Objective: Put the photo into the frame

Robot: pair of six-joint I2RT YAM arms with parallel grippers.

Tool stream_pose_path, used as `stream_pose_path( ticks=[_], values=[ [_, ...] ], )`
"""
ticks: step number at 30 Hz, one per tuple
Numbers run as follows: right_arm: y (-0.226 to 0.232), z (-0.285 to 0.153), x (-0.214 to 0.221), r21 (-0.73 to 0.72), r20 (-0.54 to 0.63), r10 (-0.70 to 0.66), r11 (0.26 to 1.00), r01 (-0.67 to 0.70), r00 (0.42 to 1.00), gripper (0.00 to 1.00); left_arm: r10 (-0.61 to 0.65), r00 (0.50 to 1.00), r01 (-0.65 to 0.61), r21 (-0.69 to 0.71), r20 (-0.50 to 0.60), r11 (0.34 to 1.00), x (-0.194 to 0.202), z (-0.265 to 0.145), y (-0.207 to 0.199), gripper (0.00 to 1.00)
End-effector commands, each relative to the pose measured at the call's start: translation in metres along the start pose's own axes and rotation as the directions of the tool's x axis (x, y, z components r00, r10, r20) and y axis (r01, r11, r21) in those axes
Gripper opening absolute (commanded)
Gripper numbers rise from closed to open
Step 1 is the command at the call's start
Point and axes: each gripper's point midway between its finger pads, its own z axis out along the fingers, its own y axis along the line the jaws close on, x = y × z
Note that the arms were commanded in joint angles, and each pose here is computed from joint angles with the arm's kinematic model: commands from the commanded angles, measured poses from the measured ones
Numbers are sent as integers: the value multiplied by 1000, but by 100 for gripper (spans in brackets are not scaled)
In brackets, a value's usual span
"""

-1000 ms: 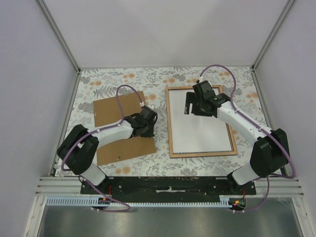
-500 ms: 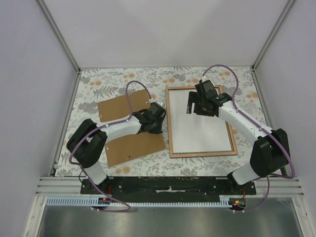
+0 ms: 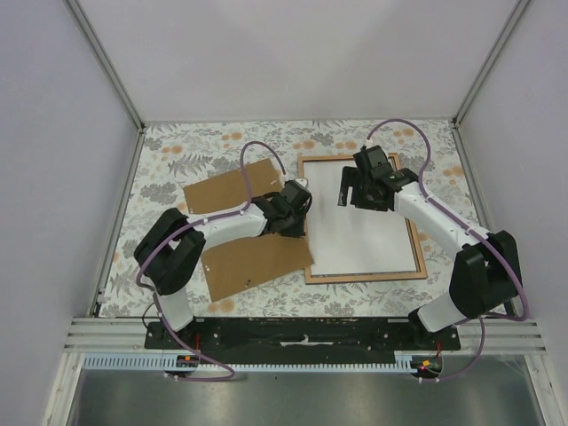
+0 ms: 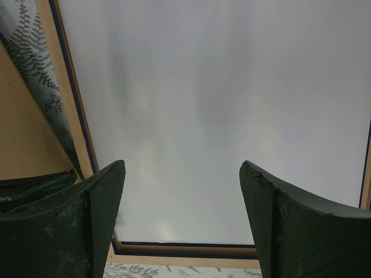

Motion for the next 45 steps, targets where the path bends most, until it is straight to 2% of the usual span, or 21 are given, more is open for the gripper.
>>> stream_pose_path(
  ticks=[1,11,13,16,18,19,21,24,27,30,36,45],
  values=[
    [0,-5,-4,-18,30,-4,1000,4,1000,87,-31,999,28,76,43,997,-20,-1,-36,2],
    [-2,-4,8,-50,11,19,999,-19,1000,88,-27,999,22,157,32,987,-24,7,-80,2],
    [-9,-4,11,-41,7,34,999,-34,999,88,-21,999,15,175,34,984,-27,2,-84,22],
    [-6,-6,13,-82,8,36,996,-35,999,89,-28,996,16,131,88,991,-39,-16,-70,46],
    [12,-7,15,-188,3,20,982,-19,1000,89,-55,992,48,68,115,997,-44,-29,-44,57],
    [21,-6,18,-246,-4,10,969,-11,1000,89,-76,988,72,33,134,997,-47,-37,-27,59],
    [40,-6,27,-364,-22,-12,931,4,1000,89,-152,976,160,-41,158,986,-43,-50,18,60],
    [65,-7,39,-519,-42,-52,854,22,998,88,-291,930,325,-128,224,937,-32,-71,92,60],
    [81,-4,47,-609,-66,-76,793,20,995,87,-392,868,460,-196,305,866,-12,-94,160,58],
    [93,-4,50,-671,-74,-83,741,12,994,85,-453,818,547,-236,355,803,3,-109,201,58],
    [104,9,59,-708,-125,-92,706,-24,988,82,-570,757,649,-266,319,713,39,-96,244,49],
    [111,27,73,-706,-169,-116,707,-38,979,81,-594,737,671,-254,322,696,48,-89,255,45]
  ],
)
